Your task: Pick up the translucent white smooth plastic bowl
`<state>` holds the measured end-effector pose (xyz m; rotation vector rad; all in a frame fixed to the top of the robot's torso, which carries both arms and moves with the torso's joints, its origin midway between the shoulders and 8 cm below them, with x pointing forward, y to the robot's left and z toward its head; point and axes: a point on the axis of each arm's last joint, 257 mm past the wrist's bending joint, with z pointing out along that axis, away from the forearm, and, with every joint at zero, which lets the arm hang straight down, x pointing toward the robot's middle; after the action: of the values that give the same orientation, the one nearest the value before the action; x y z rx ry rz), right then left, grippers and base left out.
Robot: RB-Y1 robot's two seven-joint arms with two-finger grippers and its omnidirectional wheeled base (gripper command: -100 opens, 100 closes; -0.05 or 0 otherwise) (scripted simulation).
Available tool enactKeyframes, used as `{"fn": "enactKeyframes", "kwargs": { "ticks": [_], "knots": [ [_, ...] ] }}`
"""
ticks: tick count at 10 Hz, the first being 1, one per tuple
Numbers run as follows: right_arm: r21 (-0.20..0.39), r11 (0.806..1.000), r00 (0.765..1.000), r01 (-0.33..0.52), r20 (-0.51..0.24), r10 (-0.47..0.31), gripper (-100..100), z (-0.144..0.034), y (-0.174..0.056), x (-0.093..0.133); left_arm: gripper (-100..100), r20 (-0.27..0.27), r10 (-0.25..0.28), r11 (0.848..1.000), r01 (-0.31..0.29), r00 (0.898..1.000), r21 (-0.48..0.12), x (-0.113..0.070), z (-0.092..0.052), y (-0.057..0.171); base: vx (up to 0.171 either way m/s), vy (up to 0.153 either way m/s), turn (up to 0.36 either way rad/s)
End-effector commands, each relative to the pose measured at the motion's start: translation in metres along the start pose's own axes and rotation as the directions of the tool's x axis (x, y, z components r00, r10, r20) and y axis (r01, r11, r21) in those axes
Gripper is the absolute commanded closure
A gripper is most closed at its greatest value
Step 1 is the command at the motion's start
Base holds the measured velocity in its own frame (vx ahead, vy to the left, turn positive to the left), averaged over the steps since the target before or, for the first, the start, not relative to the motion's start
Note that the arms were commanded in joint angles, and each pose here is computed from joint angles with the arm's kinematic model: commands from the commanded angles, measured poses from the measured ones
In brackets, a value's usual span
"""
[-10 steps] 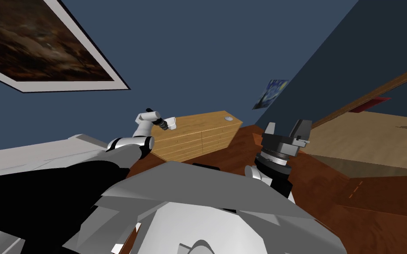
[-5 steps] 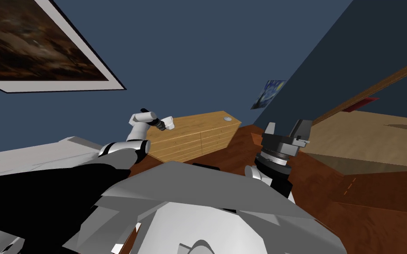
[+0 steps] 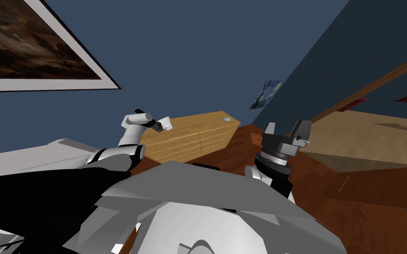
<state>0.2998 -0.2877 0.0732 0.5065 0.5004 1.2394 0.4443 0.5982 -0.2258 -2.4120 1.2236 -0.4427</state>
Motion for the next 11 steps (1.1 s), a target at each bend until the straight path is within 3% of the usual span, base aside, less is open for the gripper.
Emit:
{"fn": "enactKeyframes", "kwargs": {
  "ticks": [1,2,4,5,6,8,10,11],
  "knots": [
    [0.0,1.0,1.0,0.0,0.0,0.0,0,0.0,0.0,0.0,100,0.007,0.027,0.999,-0.027,1.0,0.023,-0.001,-0.006,-0.003,0.009,0.0,0.029],
    [0.0,1.0,1.0,0.0,0.0,0.0,0,0.0,0.0,0.0,100,0.003,-0.018,1.0,0.018,1.0,0.004,-0.016,-0.018,0.002,0.043,-0.016,-0.136],
    [0.0,1.0,1.0,0.0,0.0,0.0,0,0.0,0.0,0.0,100,0.026,0.012,1.0,-0.012,1.0,0.002,-0.027,-0.019,0.016,0.052,-0.006,-0.033],
    [0.0,1.0,1.0,0.0,0.0,0.0,0,0.0,0.0,0.0,100,0.022,0.031,0.999,-0.032,0.999,0.023,-0.021,-0.024,0.011,0.008,0.002,0.021],
    [0.0,1.0,1.0,0.0,0.0,0.0,0,0.0,0.0,0.0,100,0.021,-0.004,1.0,0.004,1.0,0.005,-0.035,-0.038,0.016,0.045,-0.004,-0.106],
    [0.0,1.0,1.0,0.0,0.0,0.0,0,0.0,0.0,0.0,100,0.035,0.021,1.0,-0.021,0.999,0.0,-0.04,-0.038,0.027,0.05,-0.004,-0.049],
    [0.0,1.0,1.0,0.0,0.0,0.0,0,0.0,0.0,0.0,100,0.039,0.053,0.998,-0.054,0.998,0.02,-0.036,-0.044,0.026,0.004,-0.006,0.015],
    [0.0,1.0,1.0,0.0,0.0,0.0,0,0.0,0.0,0.0,100,0.041,0.028,1.0,-0.028,0.999,-0.001,-0.048,-0.058,0.034,0.04,-0.001,-0.12]
  ]
}}
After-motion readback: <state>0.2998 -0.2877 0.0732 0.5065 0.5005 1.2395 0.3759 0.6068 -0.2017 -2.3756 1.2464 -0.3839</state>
